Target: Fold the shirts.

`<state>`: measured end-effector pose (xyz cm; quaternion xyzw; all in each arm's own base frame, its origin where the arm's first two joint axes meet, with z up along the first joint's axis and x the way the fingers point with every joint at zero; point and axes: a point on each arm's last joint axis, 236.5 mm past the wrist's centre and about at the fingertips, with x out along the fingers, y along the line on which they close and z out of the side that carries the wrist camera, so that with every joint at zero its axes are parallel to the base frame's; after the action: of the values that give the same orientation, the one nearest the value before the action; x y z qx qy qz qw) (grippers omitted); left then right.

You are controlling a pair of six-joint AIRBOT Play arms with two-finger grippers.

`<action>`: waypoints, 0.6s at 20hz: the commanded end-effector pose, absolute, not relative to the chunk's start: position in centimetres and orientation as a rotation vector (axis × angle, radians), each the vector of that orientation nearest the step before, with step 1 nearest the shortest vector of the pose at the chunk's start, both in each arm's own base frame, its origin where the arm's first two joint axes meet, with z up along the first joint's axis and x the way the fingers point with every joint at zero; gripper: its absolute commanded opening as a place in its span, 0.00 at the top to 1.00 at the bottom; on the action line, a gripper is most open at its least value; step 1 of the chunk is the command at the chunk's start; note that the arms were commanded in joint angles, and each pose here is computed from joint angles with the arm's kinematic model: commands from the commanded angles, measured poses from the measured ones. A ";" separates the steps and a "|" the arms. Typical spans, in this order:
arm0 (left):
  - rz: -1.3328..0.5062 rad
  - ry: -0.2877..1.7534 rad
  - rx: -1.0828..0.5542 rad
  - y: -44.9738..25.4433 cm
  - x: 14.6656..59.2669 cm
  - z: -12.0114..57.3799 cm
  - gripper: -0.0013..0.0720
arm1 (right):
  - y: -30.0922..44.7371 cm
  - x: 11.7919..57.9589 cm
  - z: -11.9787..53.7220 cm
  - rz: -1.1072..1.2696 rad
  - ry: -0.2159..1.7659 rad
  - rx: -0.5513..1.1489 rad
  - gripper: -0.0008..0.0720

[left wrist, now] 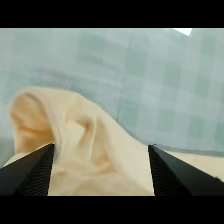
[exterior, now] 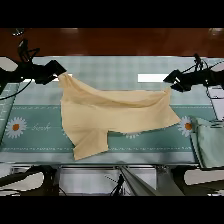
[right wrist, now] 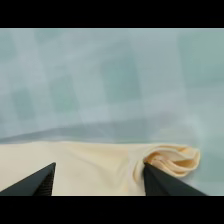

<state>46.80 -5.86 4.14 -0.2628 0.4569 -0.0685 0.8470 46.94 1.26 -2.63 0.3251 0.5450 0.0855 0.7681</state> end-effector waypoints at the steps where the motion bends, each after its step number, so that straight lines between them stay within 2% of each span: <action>1: -0.167 1.108 -0.499 -2.6 44.1 3.6 0.02 | -1.7 47.1 -0.1 0.247 1.236 0.716 0.13; 4: -0.076 1.317 -0.538 3.4 38.0 2.3 0.02 | -8.8 41.7 1.1 0.097 1.322 0.616 0.13; 6: -0.077 1.445 -0.607 4.5 32.9 0.2 0.02 | -11.9 38.0 0.4 -0.069 1.359 0.628 0.13; 9: -0.029 1.561 -0.759 3.4 26.2 -4.1 0.02 | -10.5 34.1 -2.4 -0.136 1.301 0.717 0.13; 12: -0.114 1.445 -0.939 0.4 25.2 -5.6 0.02 | -4.6 31.9 -3.9 0.026 1.210 0.797 0.13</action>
<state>27.47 2.84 -4.32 -0.3473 0.6600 -0.0209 0.6658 34.13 -7.71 -2.47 0.3368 0.5885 -0.0160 0.7348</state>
